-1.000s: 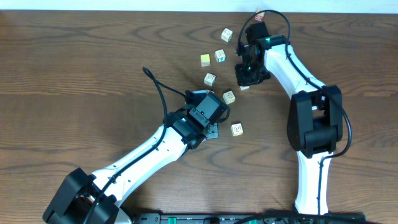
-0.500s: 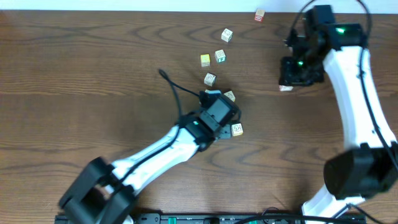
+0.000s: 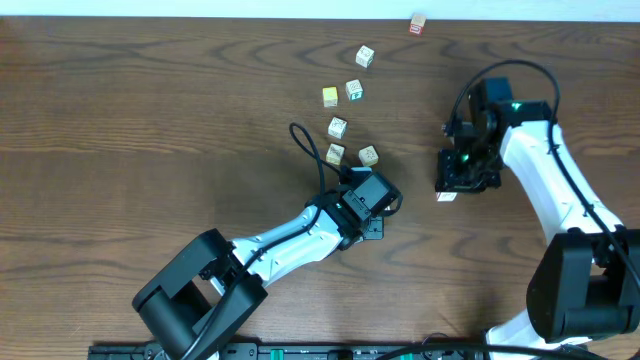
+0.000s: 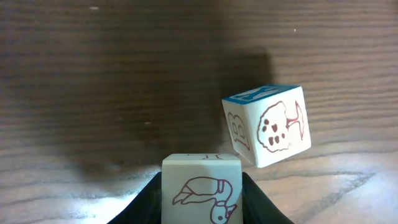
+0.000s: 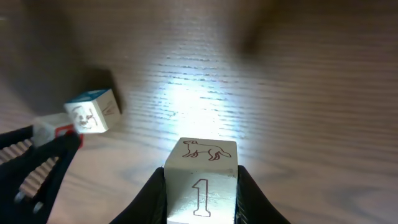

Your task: Lift 3 blocks

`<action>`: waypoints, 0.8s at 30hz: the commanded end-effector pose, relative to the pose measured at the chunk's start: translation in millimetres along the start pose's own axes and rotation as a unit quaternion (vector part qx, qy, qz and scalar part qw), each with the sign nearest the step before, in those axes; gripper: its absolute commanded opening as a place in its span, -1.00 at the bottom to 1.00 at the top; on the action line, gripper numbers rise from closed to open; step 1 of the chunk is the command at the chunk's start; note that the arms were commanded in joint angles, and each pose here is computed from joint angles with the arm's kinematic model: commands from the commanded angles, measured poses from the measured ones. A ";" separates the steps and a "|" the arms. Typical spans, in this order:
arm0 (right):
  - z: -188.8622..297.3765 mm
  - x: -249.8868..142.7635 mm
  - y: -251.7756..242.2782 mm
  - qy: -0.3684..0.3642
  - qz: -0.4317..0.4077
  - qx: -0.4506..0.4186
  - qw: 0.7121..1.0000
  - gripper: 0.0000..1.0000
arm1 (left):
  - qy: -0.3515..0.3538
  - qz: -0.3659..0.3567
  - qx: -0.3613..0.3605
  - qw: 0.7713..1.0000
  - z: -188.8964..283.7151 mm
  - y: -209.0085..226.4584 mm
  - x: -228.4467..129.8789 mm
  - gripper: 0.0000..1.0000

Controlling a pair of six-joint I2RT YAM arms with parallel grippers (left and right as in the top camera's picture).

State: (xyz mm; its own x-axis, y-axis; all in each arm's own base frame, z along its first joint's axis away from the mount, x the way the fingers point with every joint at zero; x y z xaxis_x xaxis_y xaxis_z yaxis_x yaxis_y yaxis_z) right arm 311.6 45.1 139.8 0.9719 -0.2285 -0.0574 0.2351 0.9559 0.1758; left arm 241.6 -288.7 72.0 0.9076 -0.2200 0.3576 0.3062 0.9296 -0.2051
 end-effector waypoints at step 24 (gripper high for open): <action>-61.0 -18.5 -1.5 -0.010 0.000 0.040 0.999 -0.40 | -0.009 -0.006 0.021 1.000 -0.2 9.5 2.5 -0.30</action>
State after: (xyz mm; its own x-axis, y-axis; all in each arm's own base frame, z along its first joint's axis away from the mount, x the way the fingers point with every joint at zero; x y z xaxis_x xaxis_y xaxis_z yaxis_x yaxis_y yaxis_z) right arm 295.0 51.8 77.2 0.9691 -0.2424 -0.0446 0.2461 0.9421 0.2278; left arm 243.3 -287.3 72.0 0.9017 -0.2285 0.3671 0.3132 0.9305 -0.1901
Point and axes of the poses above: each gripper's point midway between its finger pads, its own z axis back along the fingers, its own y axis along the line the jaws close on, x = y × z, the point moved 6 cm from there along z, back along the fingers, and after that the axes turned 14 degrees about -z, right-handed, at the moved point
